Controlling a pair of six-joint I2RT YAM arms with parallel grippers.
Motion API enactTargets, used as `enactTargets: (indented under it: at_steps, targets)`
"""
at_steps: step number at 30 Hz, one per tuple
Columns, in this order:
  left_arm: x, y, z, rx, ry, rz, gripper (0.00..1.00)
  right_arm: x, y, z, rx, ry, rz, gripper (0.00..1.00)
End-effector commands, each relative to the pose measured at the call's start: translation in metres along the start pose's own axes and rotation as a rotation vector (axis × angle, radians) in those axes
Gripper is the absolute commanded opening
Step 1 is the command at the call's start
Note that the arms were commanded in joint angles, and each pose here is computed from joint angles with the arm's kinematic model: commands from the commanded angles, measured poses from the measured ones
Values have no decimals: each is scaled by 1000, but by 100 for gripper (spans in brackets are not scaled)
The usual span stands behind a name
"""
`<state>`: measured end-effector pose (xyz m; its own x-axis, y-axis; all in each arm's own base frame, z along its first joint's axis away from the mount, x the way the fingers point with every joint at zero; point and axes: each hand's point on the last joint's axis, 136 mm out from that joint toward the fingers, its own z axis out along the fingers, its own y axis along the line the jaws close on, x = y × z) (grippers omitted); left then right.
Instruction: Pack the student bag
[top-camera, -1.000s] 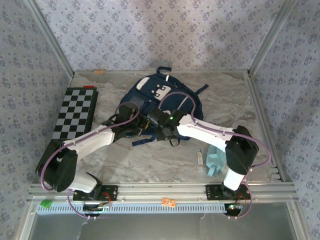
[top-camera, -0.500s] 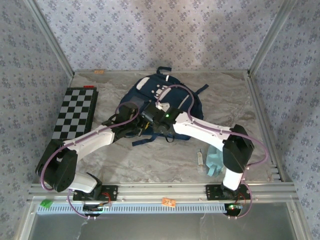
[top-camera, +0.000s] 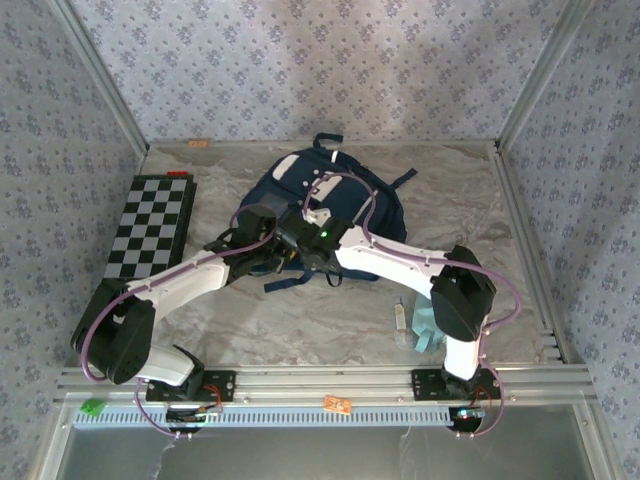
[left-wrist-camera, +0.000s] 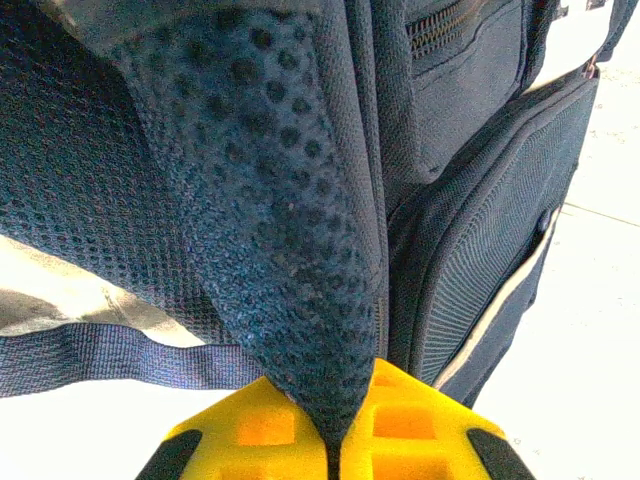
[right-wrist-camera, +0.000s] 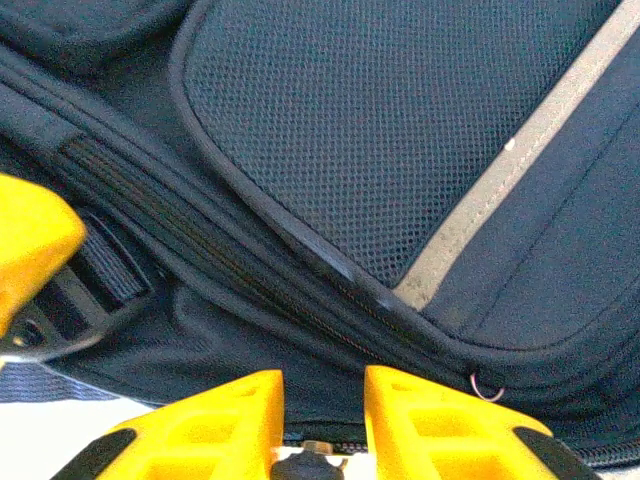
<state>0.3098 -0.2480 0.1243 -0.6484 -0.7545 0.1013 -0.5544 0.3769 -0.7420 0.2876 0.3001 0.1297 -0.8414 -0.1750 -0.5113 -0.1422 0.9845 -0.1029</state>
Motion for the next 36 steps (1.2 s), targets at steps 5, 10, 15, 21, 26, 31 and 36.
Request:
enactTargets:
  at_steps: [5, 10, 15, 21, 26, 31, 36]
  targets:
    - [3, -27, -16, 92, 1, 22, 0, 17, -22, -20, -5, -19, 25, 15]
    - [2, -26, -15, 84, -3, 24, 0, 10, -29, -16, -23, -40, 47, 10]
    - [-16, -24, -17, 74, -42, 26, 0, 19, -36, -25, -13, -57, 27, 8]
    - [-72, -20, -29, 56, -113, 19, 0, 42, -105, -12, 126, -50, 49, 5]
    - [-102, -40, -23, 61, -77, 81, 0, 37, -123, -2, 70, -82, 78, 0]
    - [-117, -73, 2, 117, -14, 206, 0, 21, -64, -9, -147, -148, -22, 0]
    - [-151, -93, 10, 118, -17, 358, 12, 11, 1, -28, -366, -223, -33, 0]
